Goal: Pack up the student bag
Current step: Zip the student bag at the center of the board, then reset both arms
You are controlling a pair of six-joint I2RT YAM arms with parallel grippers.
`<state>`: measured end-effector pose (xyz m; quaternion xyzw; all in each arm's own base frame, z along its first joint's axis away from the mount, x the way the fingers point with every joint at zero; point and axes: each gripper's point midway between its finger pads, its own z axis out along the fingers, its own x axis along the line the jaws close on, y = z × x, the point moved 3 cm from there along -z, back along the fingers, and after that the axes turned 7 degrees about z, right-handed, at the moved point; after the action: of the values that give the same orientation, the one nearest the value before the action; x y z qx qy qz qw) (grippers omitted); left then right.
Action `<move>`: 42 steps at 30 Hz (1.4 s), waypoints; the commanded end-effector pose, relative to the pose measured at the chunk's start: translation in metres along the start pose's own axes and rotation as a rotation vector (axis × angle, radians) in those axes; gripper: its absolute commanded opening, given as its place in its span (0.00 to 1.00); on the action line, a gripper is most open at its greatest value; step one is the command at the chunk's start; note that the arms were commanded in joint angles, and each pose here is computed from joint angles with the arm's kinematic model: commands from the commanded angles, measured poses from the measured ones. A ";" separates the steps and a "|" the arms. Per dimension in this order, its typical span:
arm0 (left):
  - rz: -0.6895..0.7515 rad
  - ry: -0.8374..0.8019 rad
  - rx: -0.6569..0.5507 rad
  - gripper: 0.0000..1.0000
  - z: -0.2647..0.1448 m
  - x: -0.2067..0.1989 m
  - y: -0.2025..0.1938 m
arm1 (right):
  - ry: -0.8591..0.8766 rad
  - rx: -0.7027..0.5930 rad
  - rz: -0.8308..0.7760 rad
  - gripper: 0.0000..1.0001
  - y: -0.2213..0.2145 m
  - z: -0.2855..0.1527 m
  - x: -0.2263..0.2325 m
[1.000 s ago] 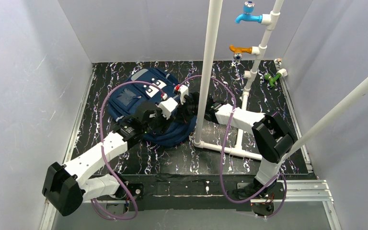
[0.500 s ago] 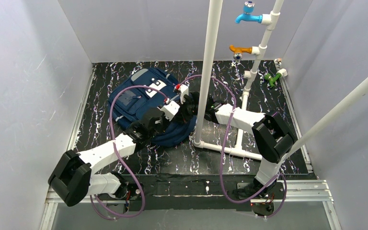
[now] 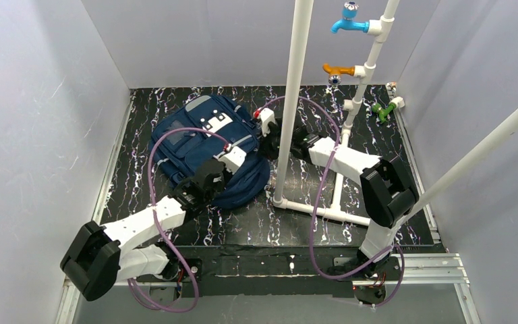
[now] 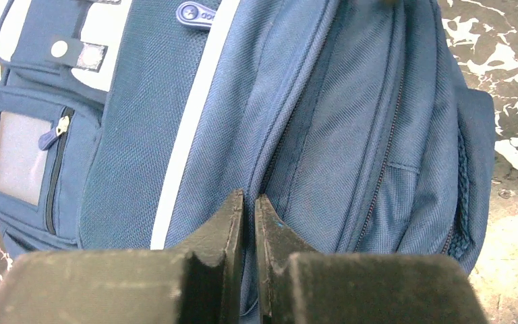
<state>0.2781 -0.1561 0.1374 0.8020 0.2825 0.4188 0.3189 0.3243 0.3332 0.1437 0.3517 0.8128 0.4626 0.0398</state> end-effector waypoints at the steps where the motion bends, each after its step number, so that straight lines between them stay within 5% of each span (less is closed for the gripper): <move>1: 0.012 0.153 0.136 0.00 -0.018 0.025 -0.036 | -0.159 -0.015 -0.107 0.01 0.018 -0.026 -0.057; 23: -0.058 0.119 0.082 0.00 -0.052 0.026 -0.040 | -0.052 -0.094 -0.231 0.01 0.096 0.070 -0.111; 24: -0.069 0.107 0.074 0.00 -0.051 0.024 -0.038 | -0.068 -0.081 -0.201 0.05 0.094 0.068 -0.113; 26: -0.104 0.103 0.063 0.00 -0.049 0.024 -0.030 | -0.125 -0.081 -0.105 0.31 0.090 0.057 -0.121; 27: -0.124 0.105 0.064 0.04 -0.048 0.025 -0.027 | -0.134 -0.083 -0.050 0.43 0.085 0.050 -0.123; 29: -0.166 0.084 0.072 0.30 -0.046 0.022 -0.020 | -0.165 -0.091 0.054 0.65 0.076 0.028 -0.128; 34: -0.330 0.037 0.111 0.54 -0.046 0.017 0.002 | -0.320 0.011 0.203 0.94 0.037 -0.031 -0.129; 36: -0.386 0.017 0.092 0.58 -0.051 0.019 0.016 | -0.431 0.043 0.251 0.98 0.026 -0.058 -0.130; 39: -0.480 -0.003 0.039 0.87 -0.064 0.025 0.038 | -0.574 0.057 0.318 0.98 0.018 -0.102 -0.125; 42: -0.517 -0.004 -0.007 0.90 -0.086 0.042 0.062 | -0.655 0.009 0.369 0.98 0.023 -0.146 -0.112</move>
<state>0.2478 -0.1440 0.1954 0.7376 0.4460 0.3418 0.3743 0.3957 0.1968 0.1682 0.5660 0.7372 0.3339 0.1571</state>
